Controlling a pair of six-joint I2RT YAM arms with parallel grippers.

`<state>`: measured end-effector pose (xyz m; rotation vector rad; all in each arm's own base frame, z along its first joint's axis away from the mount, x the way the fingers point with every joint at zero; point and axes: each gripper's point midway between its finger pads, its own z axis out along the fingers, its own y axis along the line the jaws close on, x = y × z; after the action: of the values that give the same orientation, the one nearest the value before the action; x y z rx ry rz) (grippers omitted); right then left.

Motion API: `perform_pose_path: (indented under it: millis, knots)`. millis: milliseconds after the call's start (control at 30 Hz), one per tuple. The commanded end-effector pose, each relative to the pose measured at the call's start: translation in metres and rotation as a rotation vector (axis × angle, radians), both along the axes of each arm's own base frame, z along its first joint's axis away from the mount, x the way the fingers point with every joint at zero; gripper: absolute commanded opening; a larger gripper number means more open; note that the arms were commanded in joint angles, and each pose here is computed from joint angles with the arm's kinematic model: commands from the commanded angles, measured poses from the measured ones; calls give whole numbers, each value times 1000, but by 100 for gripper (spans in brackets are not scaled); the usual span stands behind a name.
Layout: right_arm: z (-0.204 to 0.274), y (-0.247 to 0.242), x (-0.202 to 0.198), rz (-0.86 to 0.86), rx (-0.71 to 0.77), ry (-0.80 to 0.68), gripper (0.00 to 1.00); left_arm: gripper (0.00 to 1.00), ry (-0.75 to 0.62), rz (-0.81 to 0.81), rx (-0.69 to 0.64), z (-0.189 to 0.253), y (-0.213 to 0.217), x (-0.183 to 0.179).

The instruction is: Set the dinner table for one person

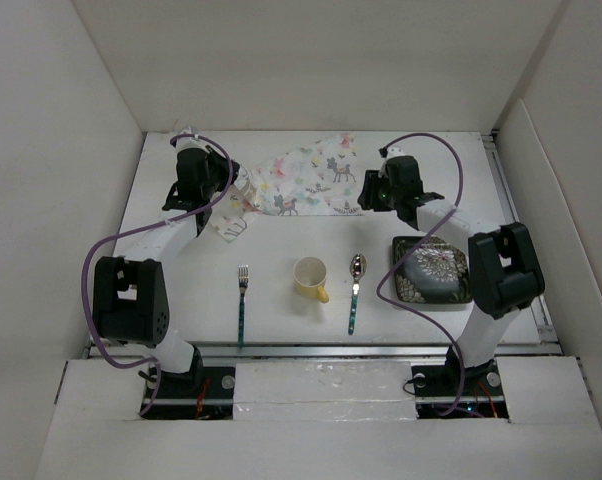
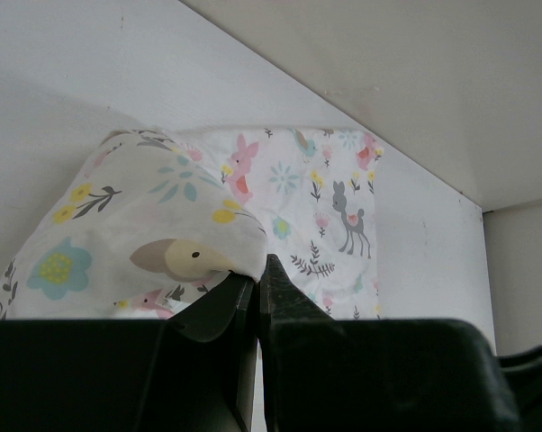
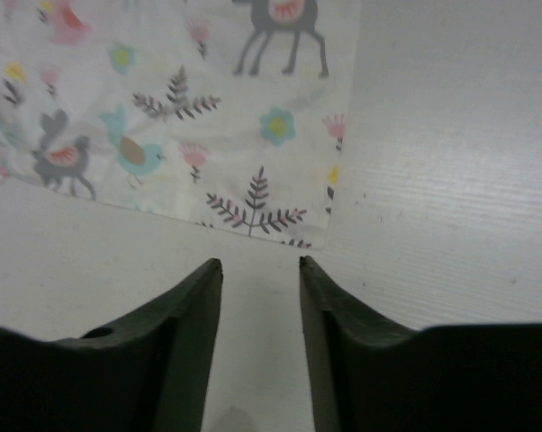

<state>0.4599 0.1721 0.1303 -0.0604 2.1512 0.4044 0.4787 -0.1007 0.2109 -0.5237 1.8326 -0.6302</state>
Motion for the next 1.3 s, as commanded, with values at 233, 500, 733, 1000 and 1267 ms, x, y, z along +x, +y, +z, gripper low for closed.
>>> perform_pose_path:
  millis: [233,500,733,1000,1267]
  knots:
    - [-59,5,19,-48,-125,130,51,0,-83,-15,12,31,-1,-5]
    - [-90,22,16,-53,-143,198,51,0,-102,-36,-7,39,-6,-6]
    - [-97,12,19,-142,-153,198,42,0,-112,-36,-10,42,-6,-8]
    - [-64,-9,25,-172,-157,121,46,0,-105,-50,-17,39,-9,-6]
    - [-70,-15,27,-186,-210,148,48,0,-94,-51,-22,34,-10,-5]
